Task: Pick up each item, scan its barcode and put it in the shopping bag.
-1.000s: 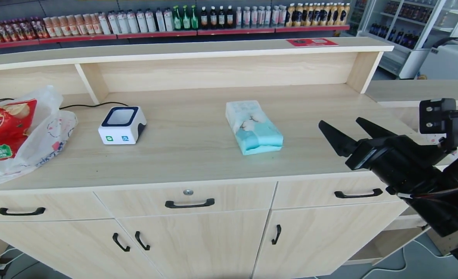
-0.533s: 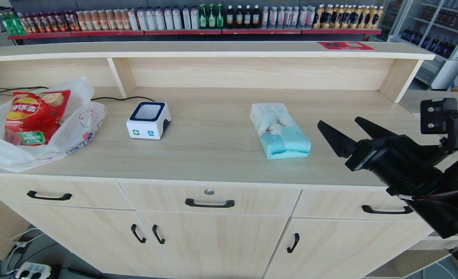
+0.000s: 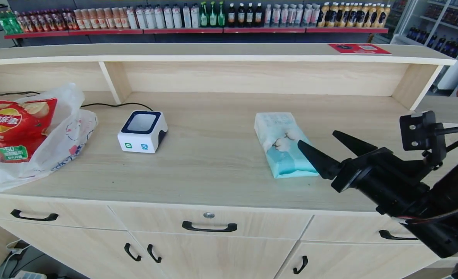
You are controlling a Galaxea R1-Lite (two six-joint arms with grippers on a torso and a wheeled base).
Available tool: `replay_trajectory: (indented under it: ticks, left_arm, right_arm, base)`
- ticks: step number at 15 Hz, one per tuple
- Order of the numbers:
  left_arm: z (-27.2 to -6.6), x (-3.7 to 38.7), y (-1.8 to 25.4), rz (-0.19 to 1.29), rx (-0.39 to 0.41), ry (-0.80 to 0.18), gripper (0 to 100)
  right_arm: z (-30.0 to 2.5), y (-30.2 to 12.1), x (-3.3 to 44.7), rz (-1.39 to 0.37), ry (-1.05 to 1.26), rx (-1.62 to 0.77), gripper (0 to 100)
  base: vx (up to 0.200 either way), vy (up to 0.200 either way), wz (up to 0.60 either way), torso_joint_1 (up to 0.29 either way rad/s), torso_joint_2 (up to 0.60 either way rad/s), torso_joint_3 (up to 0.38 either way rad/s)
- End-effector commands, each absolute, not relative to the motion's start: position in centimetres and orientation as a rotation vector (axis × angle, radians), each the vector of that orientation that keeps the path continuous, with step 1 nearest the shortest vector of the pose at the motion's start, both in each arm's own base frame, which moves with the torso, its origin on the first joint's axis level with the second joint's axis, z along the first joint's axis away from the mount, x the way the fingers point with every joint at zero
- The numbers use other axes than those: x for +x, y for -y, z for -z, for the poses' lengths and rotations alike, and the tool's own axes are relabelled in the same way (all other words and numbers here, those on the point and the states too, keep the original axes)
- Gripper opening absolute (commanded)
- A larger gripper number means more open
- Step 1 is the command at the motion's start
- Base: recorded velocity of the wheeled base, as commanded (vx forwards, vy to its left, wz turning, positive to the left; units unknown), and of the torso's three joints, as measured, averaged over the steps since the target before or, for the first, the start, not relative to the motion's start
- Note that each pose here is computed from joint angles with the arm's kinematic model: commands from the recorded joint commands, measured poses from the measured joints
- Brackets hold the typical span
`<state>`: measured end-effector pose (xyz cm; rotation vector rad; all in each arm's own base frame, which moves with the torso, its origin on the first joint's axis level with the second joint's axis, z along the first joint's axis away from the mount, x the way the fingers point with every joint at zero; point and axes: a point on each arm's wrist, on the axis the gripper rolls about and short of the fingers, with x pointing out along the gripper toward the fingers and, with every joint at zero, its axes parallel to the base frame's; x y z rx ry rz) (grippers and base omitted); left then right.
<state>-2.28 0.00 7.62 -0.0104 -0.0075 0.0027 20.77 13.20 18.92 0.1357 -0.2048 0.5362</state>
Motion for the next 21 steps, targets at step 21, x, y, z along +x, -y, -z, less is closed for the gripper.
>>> replay_trajectory:
  ticks: [21]
  left_arm:
    - [-7.7,-2.3,0.0,-0.003,-0.012,0.011,100]
  right_arm:
    - [-23.7,-15.7,31.1,-0.414,-0.312,0.124,100]
  base:
    - [0.0,0.0,0.0,0.0,0.0,0.0]
